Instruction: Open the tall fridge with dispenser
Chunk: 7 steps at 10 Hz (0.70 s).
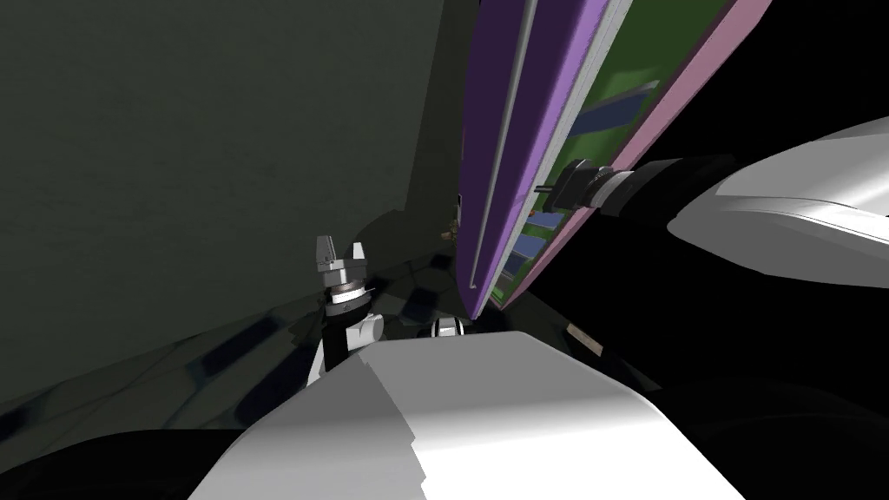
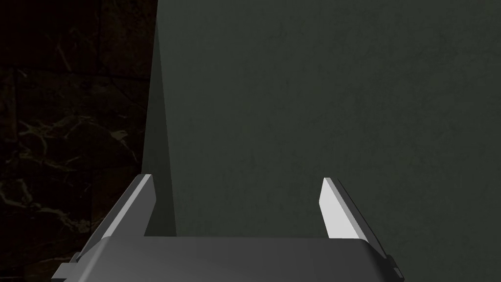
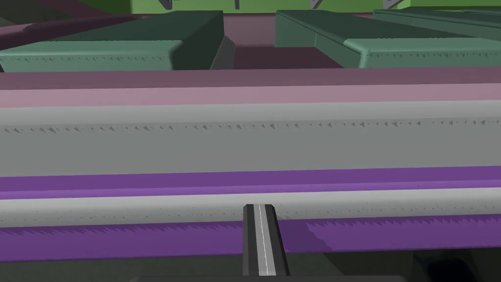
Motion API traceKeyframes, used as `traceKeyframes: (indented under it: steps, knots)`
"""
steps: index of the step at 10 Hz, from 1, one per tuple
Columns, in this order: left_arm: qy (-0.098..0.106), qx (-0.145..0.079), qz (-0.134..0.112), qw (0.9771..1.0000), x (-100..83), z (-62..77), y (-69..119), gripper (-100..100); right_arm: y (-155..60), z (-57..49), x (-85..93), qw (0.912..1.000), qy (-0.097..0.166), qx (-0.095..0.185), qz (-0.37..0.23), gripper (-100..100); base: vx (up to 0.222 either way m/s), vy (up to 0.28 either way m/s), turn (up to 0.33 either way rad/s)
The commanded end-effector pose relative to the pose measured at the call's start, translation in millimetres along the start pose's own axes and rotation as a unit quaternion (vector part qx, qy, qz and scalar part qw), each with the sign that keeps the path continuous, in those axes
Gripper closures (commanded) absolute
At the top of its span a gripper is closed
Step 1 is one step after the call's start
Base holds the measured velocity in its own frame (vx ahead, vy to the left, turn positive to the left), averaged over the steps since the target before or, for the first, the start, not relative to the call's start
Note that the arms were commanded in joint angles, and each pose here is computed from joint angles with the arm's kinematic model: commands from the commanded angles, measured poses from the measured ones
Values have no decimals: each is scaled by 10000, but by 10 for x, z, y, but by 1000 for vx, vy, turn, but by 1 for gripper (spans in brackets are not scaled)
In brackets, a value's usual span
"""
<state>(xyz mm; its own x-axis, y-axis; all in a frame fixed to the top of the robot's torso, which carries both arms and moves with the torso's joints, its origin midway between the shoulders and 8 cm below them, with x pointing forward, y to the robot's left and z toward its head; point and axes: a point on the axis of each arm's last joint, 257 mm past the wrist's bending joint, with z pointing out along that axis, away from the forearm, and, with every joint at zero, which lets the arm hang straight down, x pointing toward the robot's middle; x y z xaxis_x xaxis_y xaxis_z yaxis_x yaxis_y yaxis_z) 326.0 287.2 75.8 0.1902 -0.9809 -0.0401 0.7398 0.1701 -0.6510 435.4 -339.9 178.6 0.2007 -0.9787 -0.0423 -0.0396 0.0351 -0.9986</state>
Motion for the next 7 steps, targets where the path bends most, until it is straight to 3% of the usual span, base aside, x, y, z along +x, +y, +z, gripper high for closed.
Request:
traceKeyframes:
  steps: [1, 2, 3, 7]
  knots:
    - [0, 0, 1, 10000, 0, 0, 0, 0, -34, -5, 148, 9998, 190, 24, -9, 100, -7, 319, -78]
    - [0, 0, 0, 10000, 0, 0, 0, 0, -34, -7, 92, 9999, 124, 15, -12, 100, -16, 166, -51]
    - [1, 0, 1, 10000, 0, 0, 0, 0, 42, -27, 175, 9998, 185, 49, -30, -100, 47, 96, -42]
    - [1, -1, 2, 10000, -1, 0, 0, 0, 197, -78, 335, 9994, 297, 154, -83, -100, 61, 135, -42]
